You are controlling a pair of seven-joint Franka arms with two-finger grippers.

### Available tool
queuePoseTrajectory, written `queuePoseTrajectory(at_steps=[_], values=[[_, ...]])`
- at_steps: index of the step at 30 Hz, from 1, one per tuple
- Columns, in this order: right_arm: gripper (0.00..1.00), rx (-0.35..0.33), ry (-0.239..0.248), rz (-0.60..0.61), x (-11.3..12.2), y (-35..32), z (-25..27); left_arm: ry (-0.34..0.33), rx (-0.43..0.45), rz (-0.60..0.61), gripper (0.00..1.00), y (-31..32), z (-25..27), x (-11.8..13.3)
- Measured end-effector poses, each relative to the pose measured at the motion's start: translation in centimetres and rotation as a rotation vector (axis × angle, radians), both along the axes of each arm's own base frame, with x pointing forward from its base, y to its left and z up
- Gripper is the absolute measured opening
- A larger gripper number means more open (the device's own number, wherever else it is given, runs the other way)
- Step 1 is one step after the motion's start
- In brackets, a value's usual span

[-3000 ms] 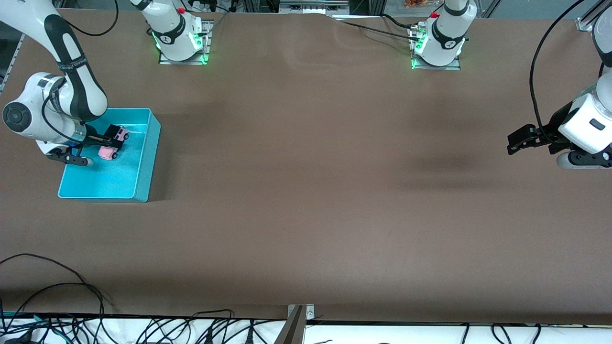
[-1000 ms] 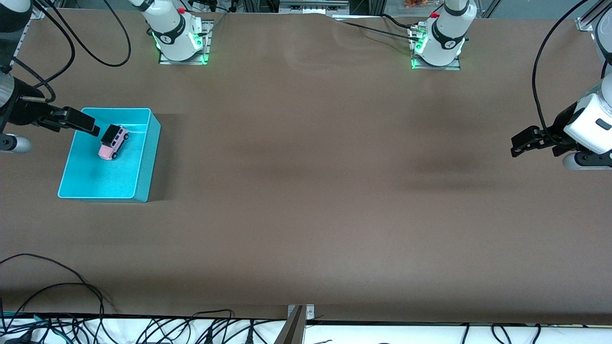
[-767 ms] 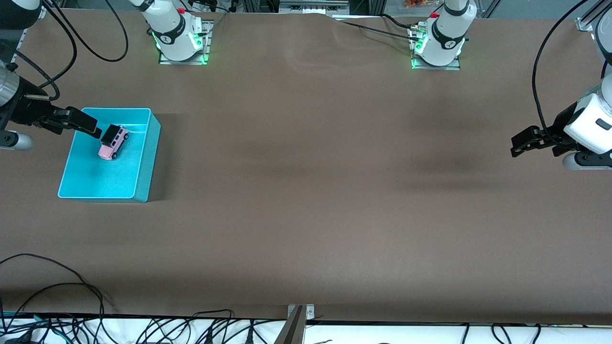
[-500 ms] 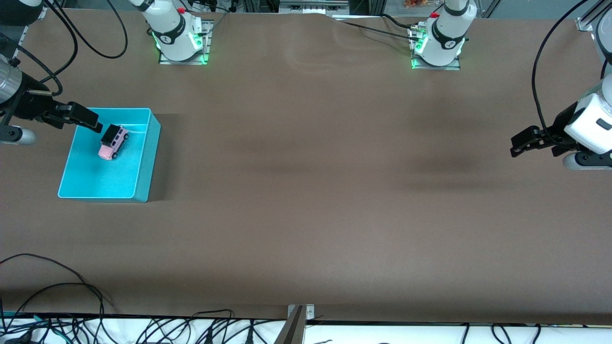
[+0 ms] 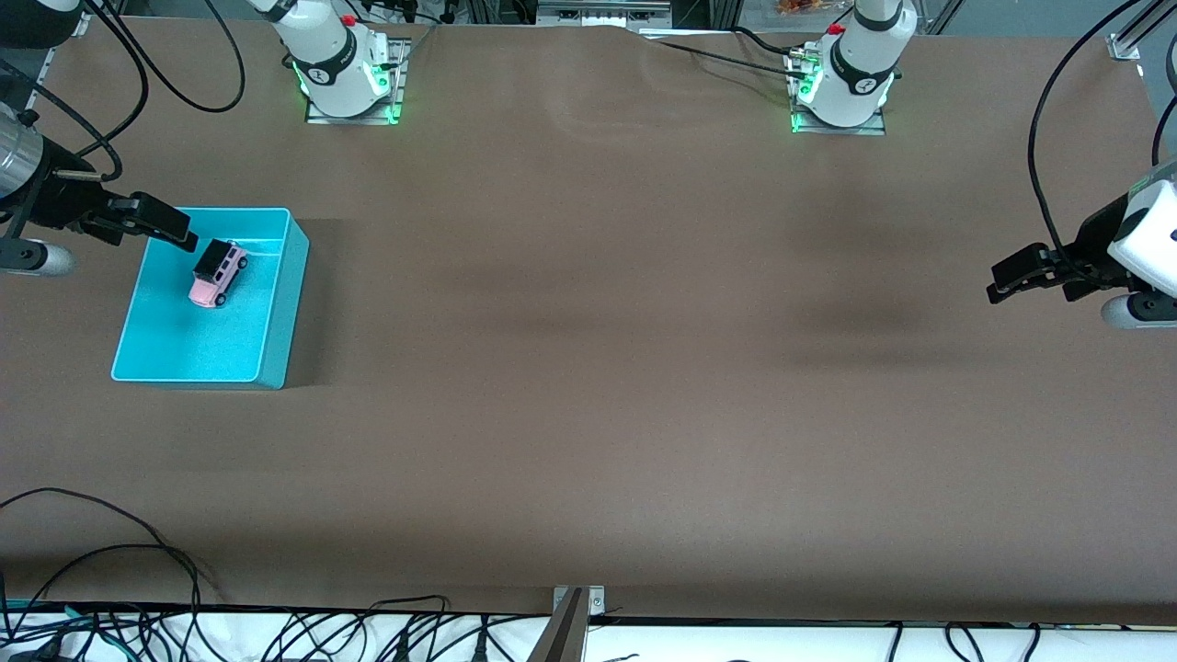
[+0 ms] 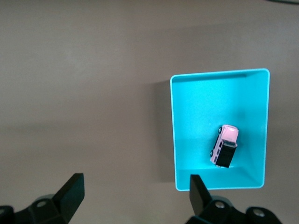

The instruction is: Wind and store pink jeep toy

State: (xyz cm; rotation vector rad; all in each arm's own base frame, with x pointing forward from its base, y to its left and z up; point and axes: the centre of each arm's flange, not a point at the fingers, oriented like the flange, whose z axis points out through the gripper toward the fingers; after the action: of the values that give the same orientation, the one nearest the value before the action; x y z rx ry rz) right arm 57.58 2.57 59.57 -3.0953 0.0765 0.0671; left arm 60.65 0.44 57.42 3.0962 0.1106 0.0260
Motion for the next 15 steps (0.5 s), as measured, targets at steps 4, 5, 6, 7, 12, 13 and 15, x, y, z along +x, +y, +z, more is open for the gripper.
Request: queuePoseTrajectory(at_steps=[4,5,6,7,12,13,15], values=[[1.0,0.001,-0.003,0.042,-0.09,-0.06,0.14,0.0,0.0,0.004,1.0,0.29,0.0,0.0],[1.0,0.001,-0.003,0.047,-0.11,-0.08,0.17,0.0,0.0,0.004,1.0,0.28,0.0,0.0],[1.0,0.001,-0.003,0.05,-0.12,-0.1,0.2,0.0,0.0,0.003,1.0,0.25,0.0,0.0],[1.0,0.001,-0.003,0.053,-0.14,-0.12,0.26,0.0,0.0,0.002,1.0,0.21,0.0,0.0],[1.0,0.0,0.004,0.05,-0.29,-0.38,0.38,0.0,0.0,0.001,1.0,0.12,0.0,0.0],[1.0,0.0,0.004,0.047,-0.29,-0.5,0.39,0.0,0.0,0.0,1.0,0.1,0.0,0.0],[1.0,0.0,0.005,0.042,-0.29,-0.79,0.38,0.0,-0.001,-0.001,1.0,0.02,-0.01,0.0]])
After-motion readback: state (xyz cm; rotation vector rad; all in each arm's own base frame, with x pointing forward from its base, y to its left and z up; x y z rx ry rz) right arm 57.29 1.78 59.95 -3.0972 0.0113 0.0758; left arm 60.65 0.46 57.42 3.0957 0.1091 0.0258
